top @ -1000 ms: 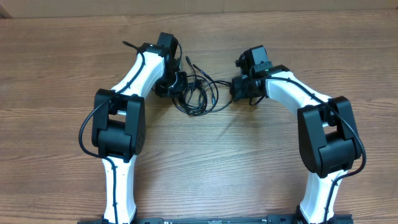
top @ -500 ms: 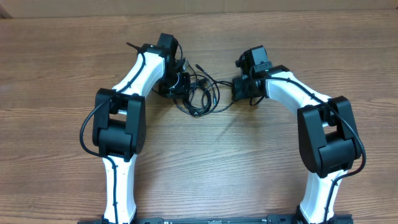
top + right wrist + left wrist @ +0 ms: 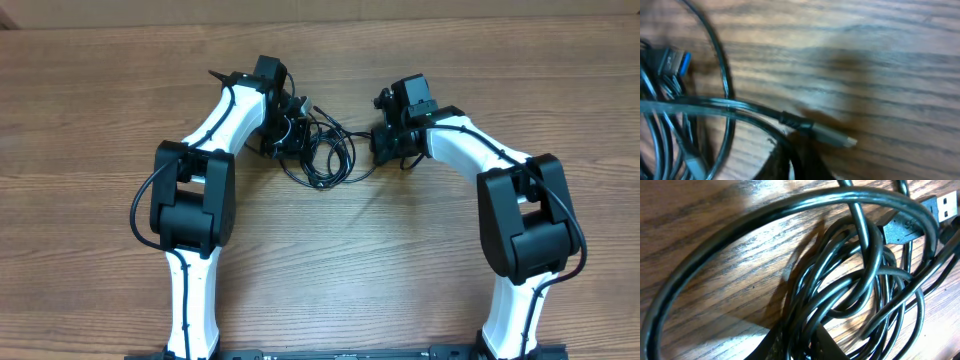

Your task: Untangle cables

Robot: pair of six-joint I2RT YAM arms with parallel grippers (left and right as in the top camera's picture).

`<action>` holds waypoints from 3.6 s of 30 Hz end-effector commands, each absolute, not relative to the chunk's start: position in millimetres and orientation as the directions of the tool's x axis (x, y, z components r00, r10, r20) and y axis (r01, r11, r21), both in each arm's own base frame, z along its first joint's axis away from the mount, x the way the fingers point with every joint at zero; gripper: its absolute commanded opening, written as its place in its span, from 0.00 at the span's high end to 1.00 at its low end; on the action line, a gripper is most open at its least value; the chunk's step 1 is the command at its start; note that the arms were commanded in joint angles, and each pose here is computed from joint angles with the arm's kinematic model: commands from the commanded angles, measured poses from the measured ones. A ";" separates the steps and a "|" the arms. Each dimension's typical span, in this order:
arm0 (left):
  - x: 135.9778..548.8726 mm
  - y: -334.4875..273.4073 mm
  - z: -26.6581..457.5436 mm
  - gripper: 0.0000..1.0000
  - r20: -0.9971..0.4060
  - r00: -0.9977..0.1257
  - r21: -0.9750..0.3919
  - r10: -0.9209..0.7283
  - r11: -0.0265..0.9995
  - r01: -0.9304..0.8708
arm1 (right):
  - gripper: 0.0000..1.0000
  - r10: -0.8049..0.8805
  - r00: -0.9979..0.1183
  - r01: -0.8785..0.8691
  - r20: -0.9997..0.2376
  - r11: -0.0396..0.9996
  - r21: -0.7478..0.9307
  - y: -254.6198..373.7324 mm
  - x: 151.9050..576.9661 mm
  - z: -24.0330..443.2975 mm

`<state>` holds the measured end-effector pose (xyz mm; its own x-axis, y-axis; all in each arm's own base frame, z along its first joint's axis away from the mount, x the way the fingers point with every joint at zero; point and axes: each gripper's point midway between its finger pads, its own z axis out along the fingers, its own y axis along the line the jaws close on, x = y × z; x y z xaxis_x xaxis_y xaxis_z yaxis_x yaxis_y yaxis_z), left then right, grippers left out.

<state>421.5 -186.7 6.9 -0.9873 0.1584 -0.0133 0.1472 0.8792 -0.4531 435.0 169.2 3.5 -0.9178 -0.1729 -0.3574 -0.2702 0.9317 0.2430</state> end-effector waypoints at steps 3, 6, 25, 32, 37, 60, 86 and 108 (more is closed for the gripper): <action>415.8 -190.9 -1.7 0.82 0.002 -0.983 -0.478 0.184 0.863 0.161 | 0.96 -0.160 -0.924 -0.255 -0.348 0.935 0.247 161.2 435.5 9.1; 417.1 -189.5 -2.5 0.81 -0.002 -0.983 -0.469 0.183 0.868 0.163 | 0.96 -0.139 -0.922 -0.244 -0.361 0.933 0.264 154.7 438.2 44.3; 422.8 -174.1 -10.1 0.96 -0.007 -0.987 -0.375 0.159 0.915 0.149 | 0.96 -0.144 -0.838 -0.331 -0.527 0.901 0.280 158.3 399.2 196.9; 422.7 -174.0 -10.1 0.96 -0.006 -0.987 -0.375 0.159 0.915 0.150 | 0.96 -0.146 -0.830 -0.394 -0.538 0.837 0.380 179.0 394.0 205.4; 421.8 -173.9 -10.1 0.94 -0.002 -0.987 -0.375 0.159 0.915 0.148 | 0.96 -0.143 -0.833 -0.412 -0.535 0.806 0.425 187.0 389.9 209.2; 420.3 -177.1 -2.0 0.89 0.012 -0.988 -0.431 0.153 0.893 0.132 | 0.28 -0.139 -0.856 -0.384 -0.499 0.816 0.431 185.4 388.3 199.0; 420.9 -175.6 -2.7 0.96 0.011 -0.988 -0.422 0.151 0.897 0.133 | 0.78 -0.127 -0.956 -0.251 -0.265 0.823 0.510 268.5 391.4 81.3; 421.1 -175.7 -2.7 0.96 0.010 -0.988 -0.422 0.151 0.897 0.133 | 0.67 -0.100 -0.972 -0.187 -0.212 0.874 0.448 272.3 397.6 26.0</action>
<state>423.7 -181.1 8.3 -0.9888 0.1492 -0.0098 0.1383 0.8875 -0.4395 394.2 270.6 26.7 -0.9742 -0.1022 -0.2012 -0.1856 0.8701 0.4565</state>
